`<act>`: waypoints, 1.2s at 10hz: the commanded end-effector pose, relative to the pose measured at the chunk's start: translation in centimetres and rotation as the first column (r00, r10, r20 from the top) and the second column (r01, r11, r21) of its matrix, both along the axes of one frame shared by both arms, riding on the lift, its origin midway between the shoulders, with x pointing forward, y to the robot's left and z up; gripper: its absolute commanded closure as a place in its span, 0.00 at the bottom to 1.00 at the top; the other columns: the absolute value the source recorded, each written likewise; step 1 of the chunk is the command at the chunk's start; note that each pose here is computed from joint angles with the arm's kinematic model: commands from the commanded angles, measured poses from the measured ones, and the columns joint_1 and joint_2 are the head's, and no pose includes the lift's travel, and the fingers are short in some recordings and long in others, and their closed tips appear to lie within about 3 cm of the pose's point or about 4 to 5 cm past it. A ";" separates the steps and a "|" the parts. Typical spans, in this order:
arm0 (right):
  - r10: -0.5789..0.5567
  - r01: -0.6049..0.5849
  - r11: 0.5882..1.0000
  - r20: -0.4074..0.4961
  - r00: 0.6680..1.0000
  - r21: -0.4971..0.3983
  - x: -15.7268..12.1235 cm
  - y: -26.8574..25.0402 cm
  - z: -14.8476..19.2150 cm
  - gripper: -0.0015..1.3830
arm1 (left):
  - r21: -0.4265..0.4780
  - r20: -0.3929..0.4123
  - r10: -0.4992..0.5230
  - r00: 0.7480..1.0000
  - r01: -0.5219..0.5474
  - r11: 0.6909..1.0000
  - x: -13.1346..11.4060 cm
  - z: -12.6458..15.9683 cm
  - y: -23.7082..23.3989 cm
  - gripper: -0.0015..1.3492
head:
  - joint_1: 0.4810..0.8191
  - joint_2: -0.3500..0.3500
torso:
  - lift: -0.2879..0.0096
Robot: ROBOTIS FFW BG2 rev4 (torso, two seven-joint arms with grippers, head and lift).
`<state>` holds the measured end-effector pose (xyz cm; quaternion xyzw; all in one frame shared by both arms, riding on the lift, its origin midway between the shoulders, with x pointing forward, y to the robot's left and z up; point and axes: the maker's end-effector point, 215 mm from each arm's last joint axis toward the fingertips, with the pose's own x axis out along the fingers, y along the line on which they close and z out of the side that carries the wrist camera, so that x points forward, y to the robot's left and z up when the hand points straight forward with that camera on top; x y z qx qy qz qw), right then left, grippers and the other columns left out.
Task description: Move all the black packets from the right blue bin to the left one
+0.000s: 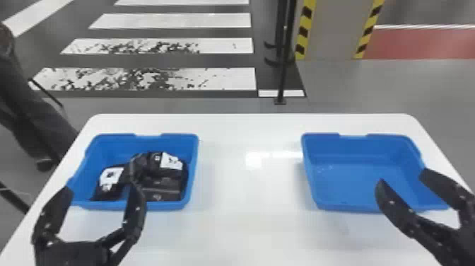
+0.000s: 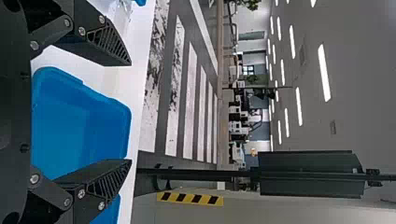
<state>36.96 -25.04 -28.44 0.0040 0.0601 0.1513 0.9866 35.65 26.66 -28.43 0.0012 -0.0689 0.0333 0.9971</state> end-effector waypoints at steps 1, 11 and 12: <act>0.001 -0.001 1.000 0.000 1.000 0.002 -0.1 0.0 0.0 0.23 | -0.002 0.000 0.002 1.000 -0.002 1.000 0.0 0.0 0.0 0.00 | 0.63 0.54 | 0.50; 0.001 -0.001 1.000 0.012 1.000 0.015 -0.3 0.1 0.5 0.23 | -0.011 -0.002 -0.003 1.000 0.003 1.000 0.0 0.0 -0.3 0.00 | 0.63 0.53 | 0.50; 0.001 -0.001 1.000 0.012 1.000 0.017 -0.3 0.1 0.6 0.23 | -0.011 -0.002 -0.003 1.000 0.003 1.000 0.0 0.0 -0.3 0.00 | 0.63 0.53 | 0.50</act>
